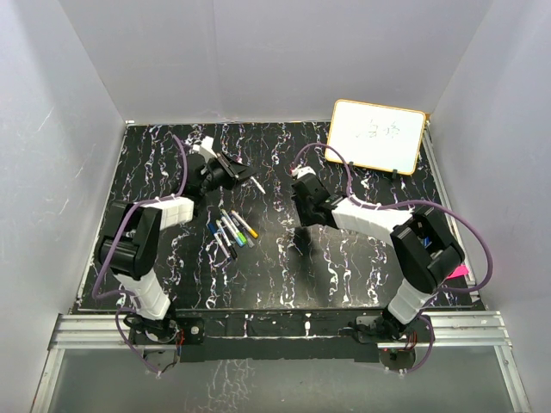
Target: Open the pen caps
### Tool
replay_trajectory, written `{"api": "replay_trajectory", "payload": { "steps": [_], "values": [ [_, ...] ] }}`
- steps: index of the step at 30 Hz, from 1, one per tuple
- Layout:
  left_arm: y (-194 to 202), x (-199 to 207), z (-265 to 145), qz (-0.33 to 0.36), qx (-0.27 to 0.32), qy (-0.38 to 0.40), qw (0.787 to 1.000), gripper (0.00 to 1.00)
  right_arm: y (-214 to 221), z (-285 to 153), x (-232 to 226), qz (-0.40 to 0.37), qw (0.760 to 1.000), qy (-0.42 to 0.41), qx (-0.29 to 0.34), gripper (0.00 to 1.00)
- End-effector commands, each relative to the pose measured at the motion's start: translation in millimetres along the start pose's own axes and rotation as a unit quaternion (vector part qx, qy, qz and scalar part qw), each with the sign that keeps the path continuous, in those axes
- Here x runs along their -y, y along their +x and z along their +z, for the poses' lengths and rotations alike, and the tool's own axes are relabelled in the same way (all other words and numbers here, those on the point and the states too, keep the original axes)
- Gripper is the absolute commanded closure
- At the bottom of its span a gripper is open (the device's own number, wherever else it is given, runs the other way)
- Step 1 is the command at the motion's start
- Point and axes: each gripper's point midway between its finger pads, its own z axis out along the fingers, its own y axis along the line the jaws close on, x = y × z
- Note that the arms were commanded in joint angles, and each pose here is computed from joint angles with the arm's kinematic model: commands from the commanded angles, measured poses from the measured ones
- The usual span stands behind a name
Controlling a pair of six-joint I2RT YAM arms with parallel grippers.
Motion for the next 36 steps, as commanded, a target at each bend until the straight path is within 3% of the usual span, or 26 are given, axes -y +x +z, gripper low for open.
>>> {"api": "replay_trajectory", "payload": {
  "steps": [1, 12, 25, 36],
  "values": [
    [6, 3, 10, -0.001, -0.007, 0.015, 1.0, 1.0, -4, 3, 2, 0.017, 1.0, -0.004, 0.015, 0.87],
    [21, -2, 25, -0.01, -0.024, 0.018, 0.999, 1.0, 5, 7, 5, 0.023, 1.0, -0.009, 0.009, 0.86],
    [28, 1, 28, -0.009, -0.031, 0.017, 0.999, 1.0, 4, 8, 5, 0.026, 1.0, -0.011, 0.008, 0.74],
    [36, -22, 63, -0.029, -0.056, -0.021, 0.998, 1.0, -41, -32, 21, 0.054, 0.995, 0.006, 0.083, 0.73]
  ]
}}
